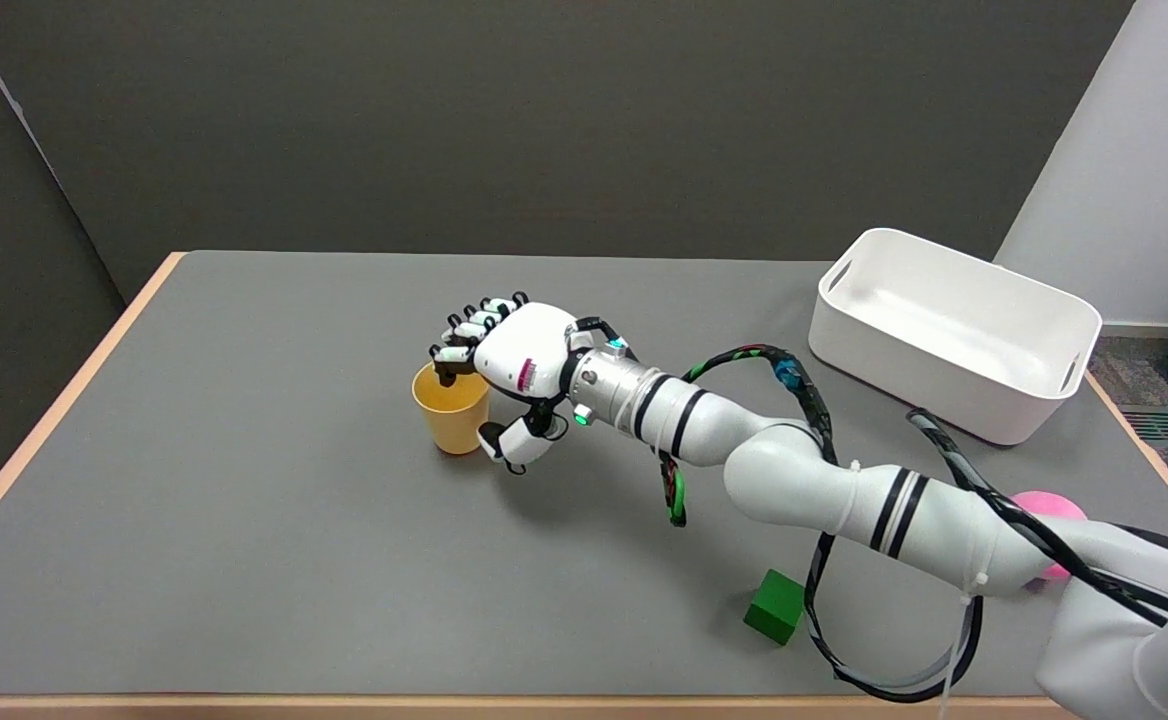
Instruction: Pick up the yellow cup.
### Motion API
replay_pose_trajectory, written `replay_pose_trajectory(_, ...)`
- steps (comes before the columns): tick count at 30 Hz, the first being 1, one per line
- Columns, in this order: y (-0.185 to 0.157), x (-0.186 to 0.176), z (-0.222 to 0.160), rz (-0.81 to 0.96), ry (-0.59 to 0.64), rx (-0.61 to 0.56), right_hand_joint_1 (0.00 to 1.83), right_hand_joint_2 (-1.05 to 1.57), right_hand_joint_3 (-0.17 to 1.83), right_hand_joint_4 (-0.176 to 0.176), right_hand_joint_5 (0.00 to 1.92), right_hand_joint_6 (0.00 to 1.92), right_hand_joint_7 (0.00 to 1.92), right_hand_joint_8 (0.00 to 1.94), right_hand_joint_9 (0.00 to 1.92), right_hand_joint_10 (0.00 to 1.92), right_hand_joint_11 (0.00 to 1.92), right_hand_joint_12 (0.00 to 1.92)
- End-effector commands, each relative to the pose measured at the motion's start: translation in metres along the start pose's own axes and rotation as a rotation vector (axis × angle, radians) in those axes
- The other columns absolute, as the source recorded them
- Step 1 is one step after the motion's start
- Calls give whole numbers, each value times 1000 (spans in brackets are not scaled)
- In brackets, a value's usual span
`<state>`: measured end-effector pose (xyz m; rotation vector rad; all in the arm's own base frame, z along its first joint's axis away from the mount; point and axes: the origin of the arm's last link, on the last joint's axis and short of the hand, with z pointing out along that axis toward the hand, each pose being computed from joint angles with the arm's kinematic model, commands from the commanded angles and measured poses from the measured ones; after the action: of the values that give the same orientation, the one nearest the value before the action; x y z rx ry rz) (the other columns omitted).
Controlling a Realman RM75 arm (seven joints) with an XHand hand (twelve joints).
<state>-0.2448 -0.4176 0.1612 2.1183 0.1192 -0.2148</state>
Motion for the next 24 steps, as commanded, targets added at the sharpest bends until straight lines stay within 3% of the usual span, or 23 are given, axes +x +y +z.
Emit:
replay_pose_trajectory(1,4,4,9,-15,0,-6,745,723,979,172,365,945,257,312,235,669,219,1276)
replay_pose_trajectory(2,4,4,10,-14,0,-6,788,725,942,166,354,952,264,303,235,668,206,1294)
replay_pose_trajectory(3,4,4,11,-14,1,-7,763,751,982,175,387,1113,272,310,241,666,218,1283)
replay_pose_trajectory(5,5,5,11,-15,2,-9,748,1160,404,176,503,1606,253,383,227,697,231,1259)
replay_pose_trajectory(6,5,6,12,-17,5,-10,757,1208,334,176,535,1681,254,406,228,702,238,1244)
replay_pose_trajectory(8,5,7,13,-19,6,-11,792,1147,413,176,578,1653,272,426,241,702,247,1233)
replay_pose_trajectory(10,5,7,14,-22,6,-9,825,1123,407,176,623,1591,300,390,251,694,215,1308)
replay_pose_trajectory(24,6,15,22,-37,21,-13,860,1067,464,176,670,1546,353,442,289,716,245,1329)
